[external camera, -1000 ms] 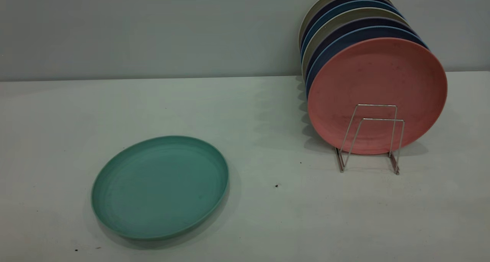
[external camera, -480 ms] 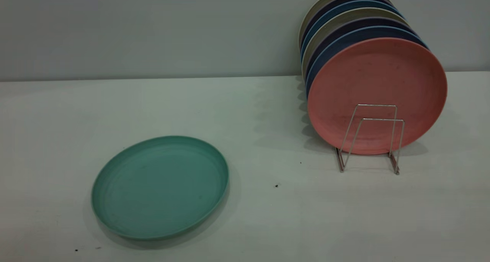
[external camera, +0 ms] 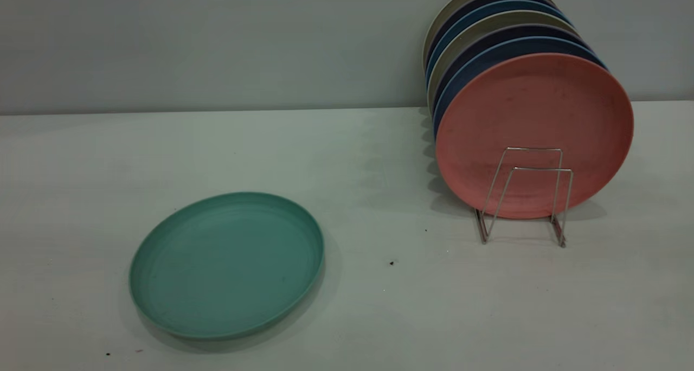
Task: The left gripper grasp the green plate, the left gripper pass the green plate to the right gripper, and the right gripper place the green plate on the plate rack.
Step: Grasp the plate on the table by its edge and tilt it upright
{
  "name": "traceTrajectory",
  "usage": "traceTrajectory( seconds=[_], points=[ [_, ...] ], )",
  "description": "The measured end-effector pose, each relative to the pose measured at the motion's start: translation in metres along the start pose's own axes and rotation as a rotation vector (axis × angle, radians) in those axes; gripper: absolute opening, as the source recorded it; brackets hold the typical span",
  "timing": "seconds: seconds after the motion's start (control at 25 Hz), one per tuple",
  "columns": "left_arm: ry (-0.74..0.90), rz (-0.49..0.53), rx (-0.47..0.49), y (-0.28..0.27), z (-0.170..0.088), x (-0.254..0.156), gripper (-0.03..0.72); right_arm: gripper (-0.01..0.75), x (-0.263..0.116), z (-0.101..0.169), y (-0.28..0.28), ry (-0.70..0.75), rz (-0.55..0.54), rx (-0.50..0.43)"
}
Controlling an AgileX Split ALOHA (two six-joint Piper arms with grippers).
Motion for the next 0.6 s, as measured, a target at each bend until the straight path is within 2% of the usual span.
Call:
traceTrajectory(
  seconds=[0.16, 0.28, 0.4, 0.6],
  points=[
    [-0.043, 0.062, -0.042, 0.033, -0.008, 0.034, 0.577, 0.494, 0.022, -0.003, 0.035, -0.016, -0.001, 0.067],
    [-0.068, 0.147, -0.048, 0.067, -0.009, 0.053, 0.561, 0.483, 0.036, 0.003, 0.064, -0.045, 0.006, 0.168],
    [-0.07, 0.225, -0.039, 0.101, -0.008, 0.065, 0.552, 0.479, 0.046, 0.023, 0.097, -0.094, 0.021, 0.284],
    [-0.072, 0.369, -0.018, 0.16, 0.0, 0.068, 0.548, 0.479, 0.05, 0.071, 0.144, -0.149, 0.076, 0.434]
  ],
)
Point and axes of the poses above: a point on each arm's last joint axis where the gripper is mounted, y pointing out along that axis toward the gripper, z along the wrist's bending axis when the last joint is at zero, x = y × z, the point moved 3 cm from there along y, pointing out along that axis toward the gripper, and after that the axes turned 10 degrees about -y, right-handed, at the moved point
